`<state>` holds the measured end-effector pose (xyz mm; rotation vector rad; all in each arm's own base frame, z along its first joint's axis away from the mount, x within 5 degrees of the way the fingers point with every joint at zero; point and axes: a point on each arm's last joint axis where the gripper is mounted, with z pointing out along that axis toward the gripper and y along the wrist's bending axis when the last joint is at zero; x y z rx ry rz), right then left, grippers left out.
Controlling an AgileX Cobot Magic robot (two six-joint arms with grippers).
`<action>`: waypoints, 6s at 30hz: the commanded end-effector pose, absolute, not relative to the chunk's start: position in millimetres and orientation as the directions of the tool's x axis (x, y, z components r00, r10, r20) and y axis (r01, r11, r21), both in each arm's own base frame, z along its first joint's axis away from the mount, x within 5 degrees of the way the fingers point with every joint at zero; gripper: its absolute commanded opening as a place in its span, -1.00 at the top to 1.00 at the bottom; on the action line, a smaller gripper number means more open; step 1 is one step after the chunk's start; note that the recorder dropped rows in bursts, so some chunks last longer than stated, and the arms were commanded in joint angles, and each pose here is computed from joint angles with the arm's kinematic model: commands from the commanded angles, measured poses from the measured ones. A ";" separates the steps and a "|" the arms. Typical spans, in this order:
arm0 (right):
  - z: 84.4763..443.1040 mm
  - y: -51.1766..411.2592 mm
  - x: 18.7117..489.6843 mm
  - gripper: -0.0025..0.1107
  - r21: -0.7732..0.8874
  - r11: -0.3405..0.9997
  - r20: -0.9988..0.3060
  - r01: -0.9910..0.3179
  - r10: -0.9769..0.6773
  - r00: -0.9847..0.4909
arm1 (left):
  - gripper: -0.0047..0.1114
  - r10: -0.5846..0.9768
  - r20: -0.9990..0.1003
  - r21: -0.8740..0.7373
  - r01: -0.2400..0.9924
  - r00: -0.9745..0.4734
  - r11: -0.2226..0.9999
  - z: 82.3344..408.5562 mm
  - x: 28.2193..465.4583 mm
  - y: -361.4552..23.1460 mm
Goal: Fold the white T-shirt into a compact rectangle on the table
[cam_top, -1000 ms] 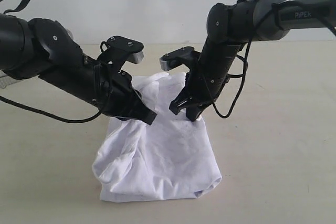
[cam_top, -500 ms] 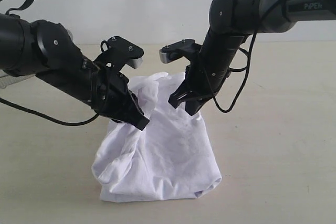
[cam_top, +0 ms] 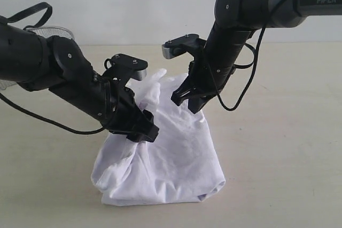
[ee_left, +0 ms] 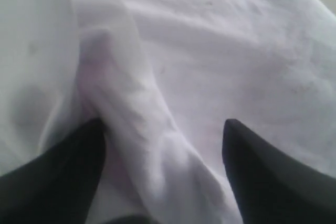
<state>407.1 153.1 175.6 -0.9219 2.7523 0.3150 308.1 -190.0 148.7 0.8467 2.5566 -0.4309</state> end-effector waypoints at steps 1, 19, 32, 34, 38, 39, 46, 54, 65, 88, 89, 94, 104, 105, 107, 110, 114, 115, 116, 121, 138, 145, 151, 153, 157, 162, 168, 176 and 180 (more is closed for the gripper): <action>182.6 150.6 407.5 0.96 0.123 0.780 -0.289 -0.614 -0.563 -0.774 | 0.07 0.464 -0.490 -0.161 0.599 -0.738 0.784 149.3 310.8 -192.4; 173.0 152.0 408.7 0.96 0.139 0.778 -0.278 -0.613 -0.564 -0.778 | 0.84 0.418 -0.463 -0.149 0.533 -0.782 0.833 154.1 306.6 -174.7; 163.4 164.5 416.6 0.96 0.216 0.759 -0.381 -0.615 -0.514 -0.768 | 0.84 0.387 -0.548 -0.124 0.529 -0.742 0.839 178.4 304.3 -168.4; 150.5 164.7 417.4 0.96 0.228 0.765 -0.352 -0.602 -0.512 -0.784 | 0.84 0.386 -0.542 -0.126 0.526 -0.747 0.841 177.1 303.8 -166.8; 129.7 164.5 419.3 0.96 0.233 0.772 -0.318 -0.592 -0.515 -0.796 | 0.84 0.393 -0.525 -0.133 0.529 -0.755 0.838 175.4 301.5 -166.5; 127.3 164.5 419.1 0.96 0.236 0.772 -0.311 -0.591 -0.516 -0.798 | 0.84 0.394 -0.523 -0.133 0.529 -0.756 0.838 174.8 301.0 -166.3; 117.2 159.7 417.3 0.96 0.216 0.801 -0.243 -0.559 -0.510 -0.825 | 0.84 0.376 -0.492 -0.134 0.495 -0.785 0.858 159.0 290.7 -158.5; 114.8 151.3 417.1 0.96 0.147 0.836 -0.186 -0.529 -0.502 -0.845 | 0.84 0.366 -0.494 -0.133 0.485 -0.789 0.864 159.2 292.3 -154.9; 114.6 150.9 415.2 0.96 0.154 0.836 -0.166 -0.527 -0.504 -0.848 | 0.84 0.314 -0.476 -0.128 0.418 -0.821 0.899 158.3 303.7 -126.5; 114.4 150.5 412.5 0.96 0.165 0.832 -0.139 -0.529 -0.511 -0.848 | -0.02 0.325 -0.547 -0.034 0.408 -0.771 0.912 163.4 319.8 -105.8; 114.4 150.5 412.5 0.96 0.165 0.832 -0.139 -0.529 -0.511 -0.848 | -0.13 0.311 -0.560 -0.035 0.396 -0.768 0.917 165.6 322.4 -105.4; 114.2 149.9 411.8 0.96 0.163 0.830 -0.130 -0.533 -0.518 -0.846 | -0.16 0.240 -0.629 -0.047 0.345 -0.739 0.938 179.0 335.4 -107.0; 114.2 149.9 411.6 0.96 0.164 0.830 -0.129 -0.533 -0.518 -0.846 | 0.83 0.237 -0.611 -0.085 0.360 -0.755 0.929 192.3 328.3 -114.3; 114.2 149.9 411.6 0.96 0.164 0.830 -0.129 -0.533 -0.518 -0.846 | 0.82 0.243 -0.617 -0.084 0.370 -0.748 0.925 194.7 327.2 -117.1; 114.2 149.9 411.6 0.96 0.164 0.830 -0.129 -0.533 -0.518 -0.846 | 0.78 0.288 -0.617 -0.073 0.418 -0.732 0.905 198.6 323.4 -126.1; 114.2 149.9 411.6 0.96 0.164 0.830 -0.129 -0.533 -0.518 -0.846 | 0.61 0.341 -0.626 -0.050 0.472 -0.702 0.880 200.2 321.6 -137.4; 114.2 149.9 411.5 0.96 0.164 0.830 -0.127 -0.534 -0.519 -0.845 | 0.24 0.318 -0.642 -0.049 0.451 -0.698 0.891 193.2 329.8 -141.0; 114.2 149.9 411.4 0.96 0.165 0.829 -0.127 -0.534 -0.519 -0.845 | 0.16 0.295 -0.646 -0.060 0.432 -0.704 0.900 190.3 334.1 -142.2; 114.2 149.9 411.4 0.96 0.165 0.829 -0.127 -0.534 -0.519 -0.845 | 0.10 0.282 -0.644 -0.069 0.421 -0.712 0.905 188.2 337.1 -143.3; 114.2 149.9 411.4 0.96 0.165 0.829 -0.127 -0.534 -0.519 -0.845 | 0.06 0.248 -0.619 -0.110 0.395 -0.745 0.912 176.8 354.4 -151.7; 114.2 149.6 409.8 0.96 0.171 0.827 -0.111 -0.535 -0.524 -0.845 | 0.18 0.215 -0.604 -0.081 0.327 -0.768 0.941 148.4 400.7 -126.2; 114.1 149.3 408.4 0.96 0.178 0.828 -0.095 -0.532 -0.524 -0.847 | 0.83 0.235 -0.552 -0.073 0.327 -0.800 0.942 130.3 405.5 -114.3; 114.7 148.5 409.0 0.96 0.163 0.814 -0.103 -0.557 -0.547 -0.831 | 0.84 0.241 -0.570 -0.050 0.326 -0.786 0.944 136.1 409.8 -104.9; 119.5 148.5 410.1 0.96 0.155 0.812 -0.117 -0.562 -0.550 -0.827 | 0.84 0.276 -0.568 -0.031 0.355 -0.776 0.934 150.4 407.2 -103.0; 143.6 148.9 415.8 0.96 0.107 0.816 -0.226 -0.569 -0.537 -0.813 | 0.84 0.317 -0.534 -0.058 0.408 -0.784 0.911 188.6 388.3 -106.7; 171.9 141.3 428.6 0.96 -0.008 0.827 -0.382 -0.563 -0.523 -0.762 | 0.84 0.329 -0.483 -0.165 0.454 -0.811 0.876 195.7 352.0 -128.9; 175.1 108.6 450.5 0.96 0.030 0.877 -0.435 -0.479 -0.420 -0.796 | 0.84 0.349 -0.448 -0.330 0.515 -0.823 0.791 171.1 306.4 -164.9; 161.8 123.9 470.8 0.96 0.266 0.802 -0.400 -0.534 -0.412 -0.818 | 0.84 0.408 -0.405 -0.392 0.558 -0.818 0.732 150.1 265.7 -195.5; 145.7 130.3 475.0 0.96 0.292 0.791 -0.384 -0.538 -0.418 -0.823 | 0.84 0.409 -0.346 -0.355 0.522 -0.844 0.776 127.5 248.9 -180.5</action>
